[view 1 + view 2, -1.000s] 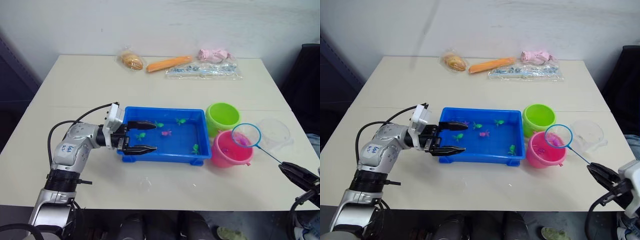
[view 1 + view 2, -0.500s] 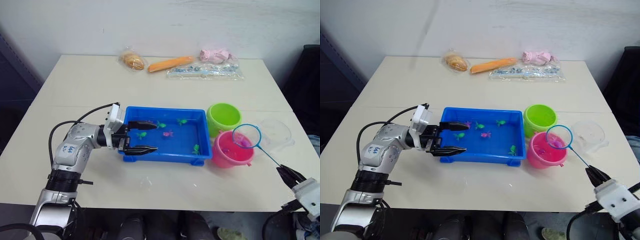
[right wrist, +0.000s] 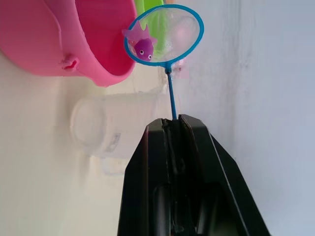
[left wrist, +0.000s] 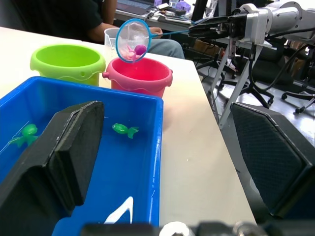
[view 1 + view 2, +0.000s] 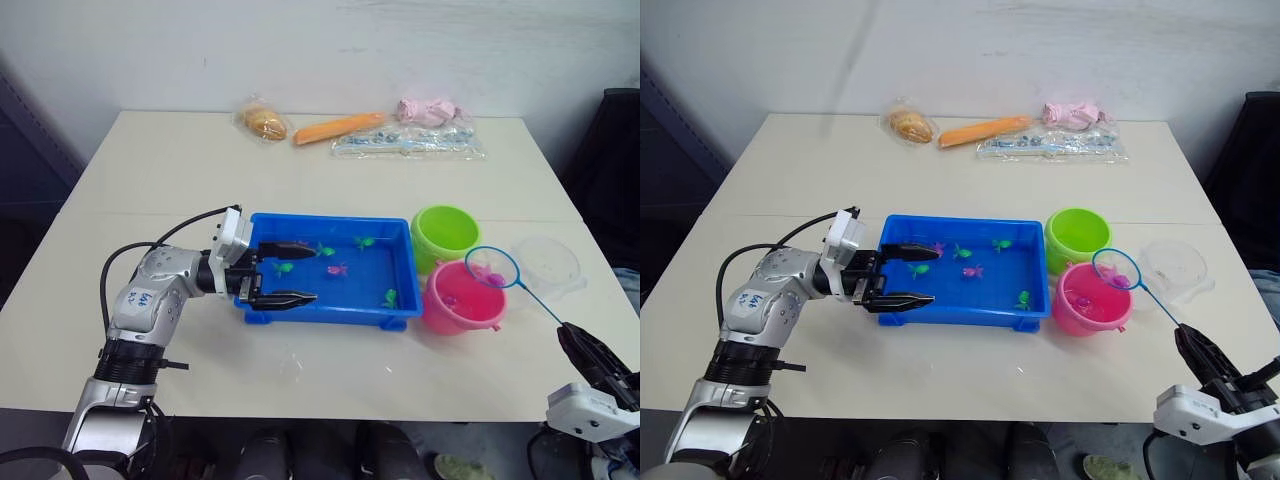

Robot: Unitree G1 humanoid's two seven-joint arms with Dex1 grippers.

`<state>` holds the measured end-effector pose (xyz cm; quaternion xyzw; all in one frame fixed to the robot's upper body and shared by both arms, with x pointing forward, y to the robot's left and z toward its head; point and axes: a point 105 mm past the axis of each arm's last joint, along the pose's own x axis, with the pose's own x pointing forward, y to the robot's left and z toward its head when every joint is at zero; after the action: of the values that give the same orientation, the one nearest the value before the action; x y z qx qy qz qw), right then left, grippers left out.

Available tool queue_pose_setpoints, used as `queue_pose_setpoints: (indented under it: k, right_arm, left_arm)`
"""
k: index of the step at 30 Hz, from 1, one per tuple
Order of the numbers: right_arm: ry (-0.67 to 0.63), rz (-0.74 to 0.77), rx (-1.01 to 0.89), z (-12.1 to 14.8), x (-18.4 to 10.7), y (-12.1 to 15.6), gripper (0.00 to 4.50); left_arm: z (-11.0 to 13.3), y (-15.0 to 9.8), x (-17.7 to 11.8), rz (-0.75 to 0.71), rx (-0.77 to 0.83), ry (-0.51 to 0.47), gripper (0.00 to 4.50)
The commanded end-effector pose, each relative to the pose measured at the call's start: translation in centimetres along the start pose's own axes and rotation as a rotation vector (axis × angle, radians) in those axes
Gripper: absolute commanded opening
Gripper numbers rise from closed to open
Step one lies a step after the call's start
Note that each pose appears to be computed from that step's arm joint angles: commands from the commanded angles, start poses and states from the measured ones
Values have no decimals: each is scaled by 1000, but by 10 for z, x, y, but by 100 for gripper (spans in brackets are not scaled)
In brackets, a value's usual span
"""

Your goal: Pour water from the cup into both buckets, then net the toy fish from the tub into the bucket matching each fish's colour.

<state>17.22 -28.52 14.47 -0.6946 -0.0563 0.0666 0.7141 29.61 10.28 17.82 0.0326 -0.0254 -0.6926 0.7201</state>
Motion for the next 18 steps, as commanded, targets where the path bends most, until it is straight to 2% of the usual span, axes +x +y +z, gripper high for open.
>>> queue_pose_setpoints:
  k: [1,5,9,12,15,18]
  right_arm:
    - [-24,-40,-81,2,-2,-6,0]
    - [-53,-52,-119,9,-1,-8,0]
    - [-36,-58,-122,9,-2,-4,0]
    - [23,-77,-107,1,-8,-5,0]
    - [-14,-47,-82,11,-8,6,0]
    - [23,-91,-67,4,-8,0,0]
  left_arm:
    - [5,2,-2,10,28,-9,441]
    - [4,2,-2,17,28,-14,441]
    - [2,1,-3,17,20,-10,441]
    - [4,1,-3,23,29,-18,441]
    - [3,1,-3,19,28,-16,441]
    - [3,1,-3,18,29,-16,441]
